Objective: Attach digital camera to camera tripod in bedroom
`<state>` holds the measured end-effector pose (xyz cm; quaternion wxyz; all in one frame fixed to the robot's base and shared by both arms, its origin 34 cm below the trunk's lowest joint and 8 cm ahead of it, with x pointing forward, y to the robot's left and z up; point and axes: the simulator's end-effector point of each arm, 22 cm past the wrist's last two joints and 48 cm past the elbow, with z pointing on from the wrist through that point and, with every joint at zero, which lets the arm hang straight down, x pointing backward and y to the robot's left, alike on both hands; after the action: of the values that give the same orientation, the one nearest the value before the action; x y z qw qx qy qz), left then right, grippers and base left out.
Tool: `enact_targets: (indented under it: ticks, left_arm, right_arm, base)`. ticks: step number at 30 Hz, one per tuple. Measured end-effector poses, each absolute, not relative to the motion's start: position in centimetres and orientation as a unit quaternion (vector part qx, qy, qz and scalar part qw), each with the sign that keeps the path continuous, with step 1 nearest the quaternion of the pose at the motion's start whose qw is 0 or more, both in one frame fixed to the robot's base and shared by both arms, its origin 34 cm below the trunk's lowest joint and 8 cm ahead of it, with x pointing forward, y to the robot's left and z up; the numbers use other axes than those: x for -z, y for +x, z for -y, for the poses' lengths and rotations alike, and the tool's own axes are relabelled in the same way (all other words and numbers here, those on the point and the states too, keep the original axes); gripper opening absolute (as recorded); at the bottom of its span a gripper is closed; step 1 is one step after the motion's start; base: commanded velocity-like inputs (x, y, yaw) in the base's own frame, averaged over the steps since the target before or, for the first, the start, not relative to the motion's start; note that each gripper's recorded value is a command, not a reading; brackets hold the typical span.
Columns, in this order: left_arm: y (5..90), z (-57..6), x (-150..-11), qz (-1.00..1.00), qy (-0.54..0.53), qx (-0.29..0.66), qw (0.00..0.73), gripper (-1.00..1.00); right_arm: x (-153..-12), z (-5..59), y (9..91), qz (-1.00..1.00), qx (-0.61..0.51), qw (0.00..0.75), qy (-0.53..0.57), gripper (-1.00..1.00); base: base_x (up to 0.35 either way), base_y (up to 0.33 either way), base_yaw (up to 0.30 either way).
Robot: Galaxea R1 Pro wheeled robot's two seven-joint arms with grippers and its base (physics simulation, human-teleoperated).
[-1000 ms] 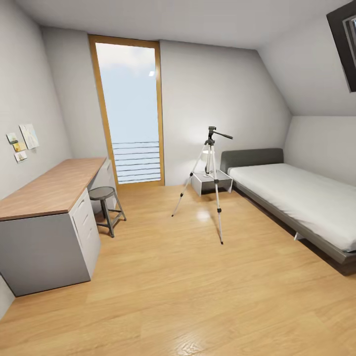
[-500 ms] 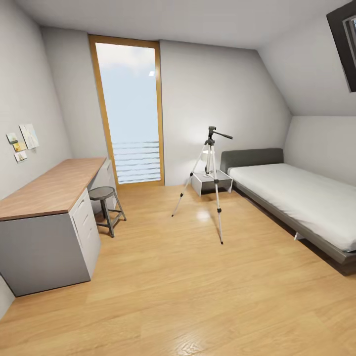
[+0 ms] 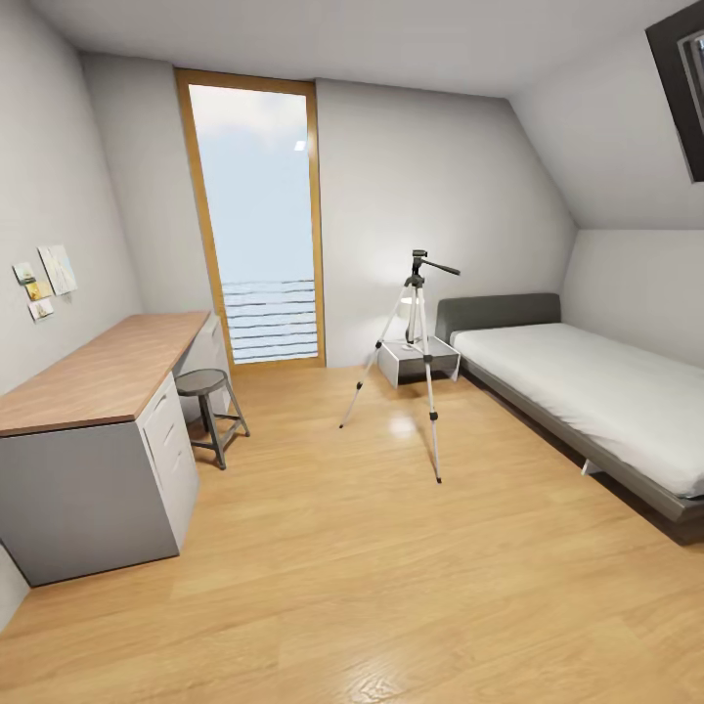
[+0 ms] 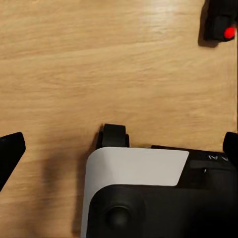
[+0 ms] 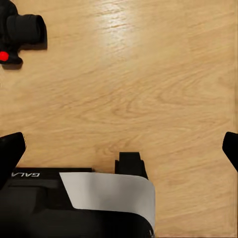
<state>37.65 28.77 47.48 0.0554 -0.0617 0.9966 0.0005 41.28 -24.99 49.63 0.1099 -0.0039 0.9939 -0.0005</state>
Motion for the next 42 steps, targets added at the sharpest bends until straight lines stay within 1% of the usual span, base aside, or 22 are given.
enact_targets:
  ticks: [5,9,14,18,28,35,36,42]
  left_arm:
    - [40.4,-28.4,-48.5,-0.995,-0.081,0.01,0.058,1.0]
    - [43.9,-27.7,-50.1,-0.992,-0.106,0.026,0.06,1.0]
    - [46.1,-27.2,-51.3,-0.991,-0.118,0.037,0.059,1.0]
    - [49.0,-26.6,-52.8,-0.987,-0.133,0.052,0.07,1.0]
    - [53.6,-25.5,-55.3,-0.975,-0.174,0.088,0.104,1.0]
    - [55.4,-25.0,-56.7,-0.972,-0.18,0.106,0.11,1.0]
    - [56.9,-24.7,-57.9,-0.969,-0.179,0.116,0.122,1.0]
    - [57.7,-24.6,-58.5,-0.968,-0.177,0.12,0.129,1.0]
  right_arm:
    - [-51.5,24.7,43.3,-0.996,-0.001,0.093,-0.004,1.0]
    - [-52.5,24.4,44.3,-0.996,-0.004,0.087,-0.004,1.0]
    - [-53.7,23.9,45.9,-0.996,-0.008,0.087,-0.003,1.0]
    - [-55.6,22.0,48.3,-0.997,-0.023,0.078,-0.005,1.0]
    - [-57.7,16.9,49.0,-0.997,-0.059,0.041,-0.014,1.0]
    - [-58.4,15.3,49.4,-0.997,-0.07,0.035,-0.018,1.0]
    - [-58.9,14.8,50.0,-0.996,-0.074,0.039,-0.018,1.0]
    - [-59.9,14.8,51.7,-0.995,-0.075,0.056,-0.018,1.0]
  base:
    - [0.0,0.0,0.0]
    - [0.0,0.0,0.0]
    - [0.0,0.0,0.0]
    - [0.0,0.0,0.0]
    - [0.0,0.0,0.0]
    - [0.0,0.0,0.0]
    - [0.0,0.0,0.0]
    - [0.0,0.0,0.0]
